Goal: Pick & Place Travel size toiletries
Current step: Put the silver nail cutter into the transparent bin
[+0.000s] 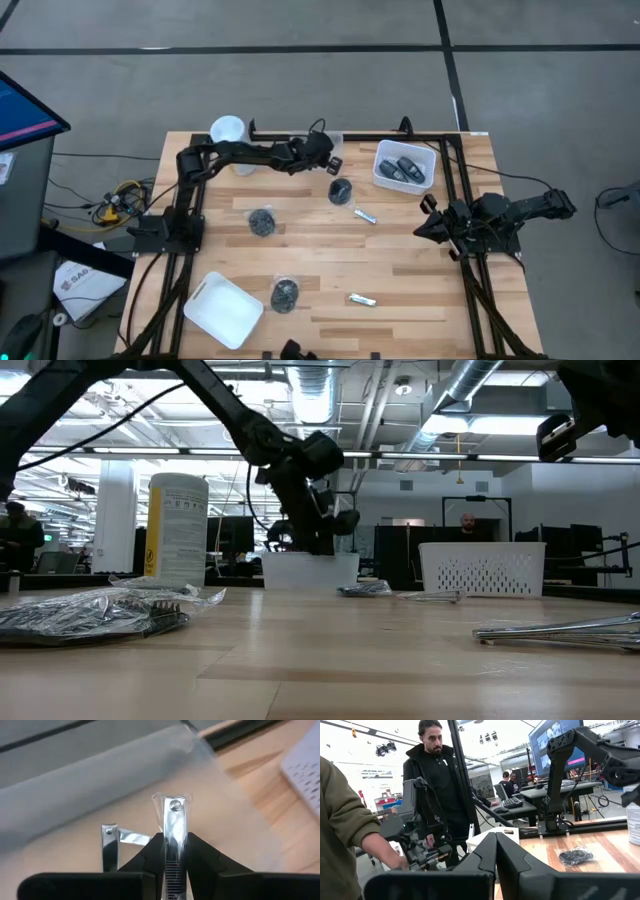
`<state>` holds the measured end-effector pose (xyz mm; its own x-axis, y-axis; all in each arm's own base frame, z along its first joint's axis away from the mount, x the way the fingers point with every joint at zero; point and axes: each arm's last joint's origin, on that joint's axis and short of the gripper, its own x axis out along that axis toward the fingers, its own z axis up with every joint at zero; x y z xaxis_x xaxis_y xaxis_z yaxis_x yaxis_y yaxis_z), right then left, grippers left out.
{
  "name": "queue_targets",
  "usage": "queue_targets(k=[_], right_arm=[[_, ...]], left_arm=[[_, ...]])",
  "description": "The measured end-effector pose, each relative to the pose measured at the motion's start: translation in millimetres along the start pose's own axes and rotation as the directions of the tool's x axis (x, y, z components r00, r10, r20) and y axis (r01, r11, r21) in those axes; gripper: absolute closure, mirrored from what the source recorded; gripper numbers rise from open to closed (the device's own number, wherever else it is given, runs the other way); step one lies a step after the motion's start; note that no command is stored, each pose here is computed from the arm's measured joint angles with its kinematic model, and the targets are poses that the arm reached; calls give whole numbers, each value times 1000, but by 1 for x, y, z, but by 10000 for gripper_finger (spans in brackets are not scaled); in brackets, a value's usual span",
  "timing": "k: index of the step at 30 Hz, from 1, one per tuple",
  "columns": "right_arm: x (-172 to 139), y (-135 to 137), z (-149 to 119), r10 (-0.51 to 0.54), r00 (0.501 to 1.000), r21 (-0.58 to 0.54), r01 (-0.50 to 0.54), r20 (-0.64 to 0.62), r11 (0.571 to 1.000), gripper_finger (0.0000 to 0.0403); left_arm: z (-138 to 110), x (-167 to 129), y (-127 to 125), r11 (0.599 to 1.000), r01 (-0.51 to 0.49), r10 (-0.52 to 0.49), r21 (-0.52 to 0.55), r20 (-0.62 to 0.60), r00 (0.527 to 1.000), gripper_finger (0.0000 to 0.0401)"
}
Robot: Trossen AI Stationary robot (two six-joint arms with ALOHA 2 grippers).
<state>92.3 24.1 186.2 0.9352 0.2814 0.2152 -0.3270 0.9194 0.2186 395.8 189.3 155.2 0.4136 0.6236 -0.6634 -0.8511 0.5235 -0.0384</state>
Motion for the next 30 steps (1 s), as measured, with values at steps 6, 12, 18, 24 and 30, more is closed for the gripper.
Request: queue_targets(k=[6,12,18,24,30], right_arm=[[0,0,0,0,1000,0,0,0,1000,403],[0,0,0,0,1000,0,0,0,1000,403],[0,0,0,0,1000,0,0,0,1000,403],[0,0,0,0,1000,0,0,0,1000,403],[0,0,0,0,1000,0,0,0,1000,403]], left_arm=[[3,1,5,1000,-6,6,-8,-4,1000,347],[7,-4,5,999,34,-34,-14,-10,999,318],[7,-5,2,991,129,-130,-20,-43,991,238],[25,-34,-3,977,208,-208,-39,11,978,159],[67,-122,-6,906,423,-414,-21,160,896,151]])
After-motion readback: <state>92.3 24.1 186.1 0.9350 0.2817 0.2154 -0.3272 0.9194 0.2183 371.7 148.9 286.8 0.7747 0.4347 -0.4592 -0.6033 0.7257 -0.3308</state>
